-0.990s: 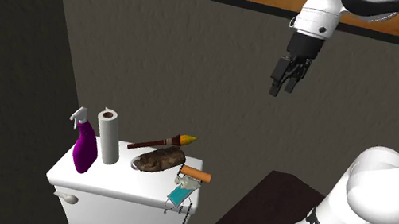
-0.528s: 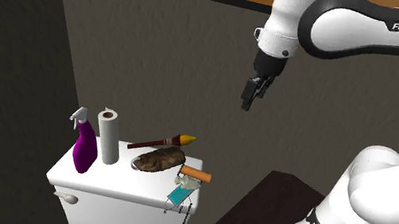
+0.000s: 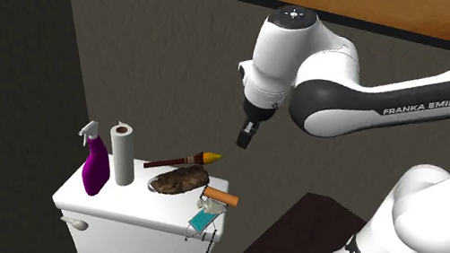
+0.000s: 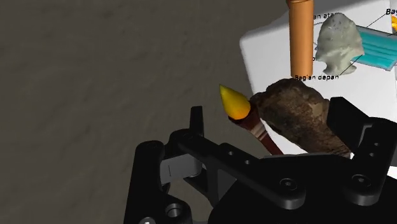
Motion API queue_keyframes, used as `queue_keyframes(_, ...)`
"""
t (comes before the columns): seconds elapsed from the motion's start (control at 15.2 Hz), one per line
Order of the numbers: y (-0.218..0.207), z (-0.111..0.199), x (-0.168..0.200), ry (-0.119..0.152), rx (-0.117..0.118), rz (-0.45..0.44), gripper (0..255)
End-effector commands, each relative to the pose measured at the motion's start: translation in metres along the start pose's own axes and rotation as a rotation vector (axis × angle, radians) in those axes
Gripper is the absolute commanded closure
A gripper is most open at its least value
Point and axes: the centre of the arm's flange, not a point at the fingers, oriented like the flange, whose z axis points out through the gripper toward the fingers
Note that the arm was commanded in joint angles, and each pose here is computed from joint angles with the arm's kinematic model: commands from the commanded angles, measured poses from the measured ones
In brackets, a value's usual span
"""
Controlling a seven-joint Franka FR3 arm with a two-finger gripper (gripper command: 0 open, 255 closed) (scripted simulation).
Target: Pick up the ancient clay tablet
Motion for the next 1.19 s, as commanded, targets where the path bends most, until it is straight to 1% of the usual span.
queue_keyframes(0.0, -0.026, 0.014, 0.013, 0.029, -0.063, -0.069, 0)
queue_keyframes(0.53, -0.121, 0.091, 0.045, 0.125, -0.317, -0.328, 0)
queue_keyframes(1.12, -0.208, 0.201, 0.063, 0.234, -0.603, -0.62, 0)
